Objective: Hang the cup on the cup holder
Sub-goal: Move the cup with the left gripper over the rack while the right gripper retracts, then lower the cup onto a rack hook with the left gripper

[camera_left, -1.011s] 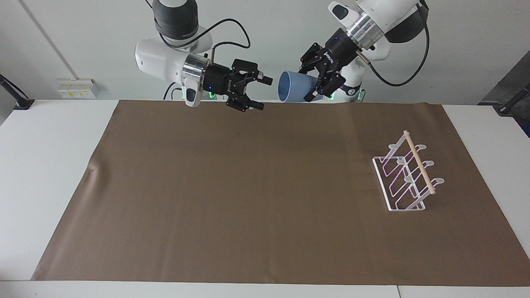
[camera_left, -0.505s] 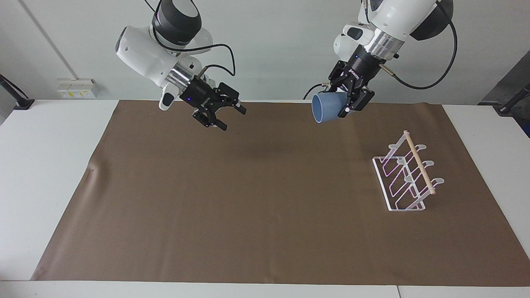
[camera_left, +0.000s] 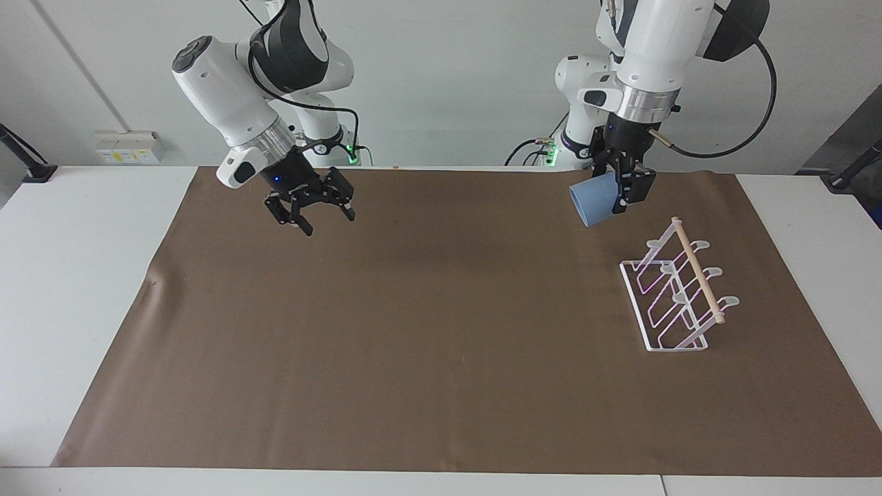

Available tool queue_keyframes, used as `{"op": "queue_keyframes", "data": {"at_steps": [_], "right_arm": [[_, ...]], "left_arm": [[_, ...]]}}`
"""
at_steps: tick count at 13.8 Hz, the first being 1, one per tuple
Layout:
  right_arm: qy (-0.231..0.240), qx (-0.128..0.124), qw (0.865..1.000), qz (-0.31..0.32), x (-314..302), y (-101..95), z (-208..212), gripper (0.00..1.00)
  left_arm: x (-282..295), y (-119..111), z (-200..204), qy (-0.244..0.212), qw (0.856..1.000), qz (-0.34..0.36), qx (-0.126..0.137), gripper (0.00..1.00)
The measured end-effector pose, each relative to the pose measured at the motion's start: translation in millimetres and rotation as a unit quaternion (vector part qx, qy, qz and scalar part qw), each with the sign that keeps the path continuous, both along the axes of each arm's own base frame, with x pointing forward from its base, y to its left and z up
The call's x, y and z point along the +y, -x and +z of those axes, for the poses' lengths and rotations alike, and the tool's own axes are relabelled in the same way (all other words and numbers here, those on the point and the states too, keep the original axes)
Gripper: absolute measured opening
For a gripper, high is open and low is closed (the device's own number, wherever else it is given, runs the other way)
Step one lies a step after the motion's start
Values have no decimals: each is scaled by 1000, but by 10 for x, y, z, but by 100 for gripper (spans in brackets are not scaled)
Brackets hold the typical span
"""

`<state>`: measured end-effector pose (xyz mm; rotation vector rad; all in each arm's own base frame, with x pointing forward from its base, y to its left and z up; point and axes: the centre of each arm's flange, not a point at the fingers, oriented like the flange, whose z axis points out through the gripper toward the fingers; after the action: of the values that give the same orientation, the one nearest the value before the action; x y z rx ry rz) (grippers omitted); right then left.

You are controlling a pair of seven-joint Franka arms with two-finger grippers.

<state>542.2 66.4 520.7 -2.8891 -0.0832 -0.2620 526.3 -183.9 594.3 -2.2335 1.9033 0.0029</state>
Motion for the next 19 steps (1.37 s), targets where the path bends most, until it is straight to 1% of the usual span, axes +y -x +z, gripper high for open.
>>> {"op": "queue_keyframes", "data": {"at_steps": [3,4,5,8,10,13,15,16,18,19], "right_arm": [[84,0,996,4,-181,-6,-19,100],[101,-1,995,0,-201,-13,-1,100],[112,4,994,-3,-216,-23,39,100],[120,28,992,-14,-338,-114,377,100],[120,37,992,-27,-493,-136,662,100],[119,54,990,-51,-725,-61,1036,100],[118,59,989,-61,-821,-1,1266,100],[118,63,989,-68,-856,14,1286,100],[117,81,987,-79,-895,6,1158,100],[117,86,986,-79,-897,-4,1106,100]], "left_arm": [[139,-236,-316,-100,995,-12,-1,81],[169,-298,-383,-125,992,-16,-3,81],[193,-350,-437,-147,989,-20,-5,81],[229,-485,-612,-216,975,-40,-8,81],[202,-554,-722,-253,965,-73,-1,81],[256,-639,-778,-311,942,-125,9,81],[285,-700,-867,-345,927,-146,18,81],[288,-741,-960,-358,921,-153,23,81],[286,-819,-1149,-384,908,-166,31,81],[286,-849,-1231,-392,904,-170,34,81]]}}
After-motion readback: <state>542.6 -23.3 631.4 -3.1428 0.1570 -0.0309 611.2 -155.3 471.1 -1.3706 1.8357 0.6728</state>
